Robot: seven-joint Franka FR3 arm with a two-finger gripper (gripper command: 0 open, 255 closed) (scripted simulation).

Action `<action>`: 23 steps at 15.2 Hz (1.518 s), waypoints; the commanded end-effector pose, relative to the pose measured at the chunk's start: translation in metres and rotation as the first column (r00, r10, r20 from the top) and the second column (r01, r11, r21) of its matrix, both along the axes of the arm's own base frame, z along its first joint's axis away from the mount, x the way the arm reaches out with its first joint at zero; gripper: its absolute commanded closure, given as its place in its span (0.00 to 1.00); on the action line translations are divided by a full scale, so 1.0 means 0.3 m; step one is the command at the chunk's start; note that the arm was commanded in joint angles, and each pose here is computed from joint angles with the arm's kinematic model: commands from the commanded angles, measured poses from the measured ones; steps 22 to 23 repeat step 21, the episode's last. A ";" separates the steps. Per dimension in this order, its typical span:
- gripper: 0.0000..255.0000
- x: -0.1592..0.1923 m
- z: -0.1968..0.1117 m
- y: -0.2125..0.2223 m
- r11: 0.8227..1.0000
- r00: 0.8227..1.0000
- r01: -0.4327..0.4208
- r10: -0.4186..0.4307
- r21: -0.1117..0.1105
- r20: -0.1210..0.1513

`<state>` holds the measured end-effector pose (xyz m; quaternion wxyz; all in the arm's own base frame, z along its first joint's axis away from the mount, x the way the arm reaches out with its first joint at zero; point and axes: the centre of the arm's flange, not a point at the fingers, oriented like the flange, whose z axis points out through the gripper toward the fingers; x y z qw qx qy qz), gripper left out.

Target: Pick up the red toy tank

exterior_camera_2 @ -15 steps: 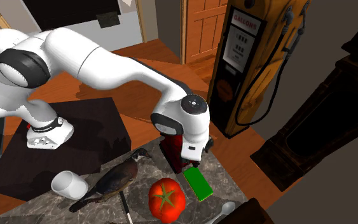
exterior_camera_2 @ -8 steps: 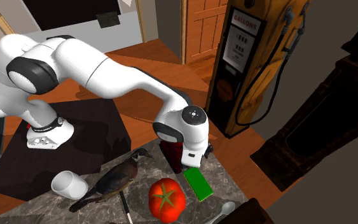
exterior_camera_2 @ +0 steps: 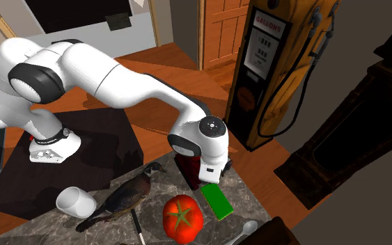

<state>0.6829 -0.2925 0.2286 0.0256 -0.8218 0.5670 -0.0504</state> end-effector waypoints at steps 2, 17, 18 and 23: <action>1.00 0.000 -0.002 0.001 1.000 1.000 0.000 0.000 0.001 -0.001; 1.00 0.001 0.228 0.001 1.000 1.000 0.000 0.000 0.001 -0.001; 1.00 0.001 0.246 0.001 1.000 1.000 0.000 0.000 0.001 -0.001; 1.00 0.001 0.266 0.001 1.000 1.000 0.000 0.000 0.001 -0.001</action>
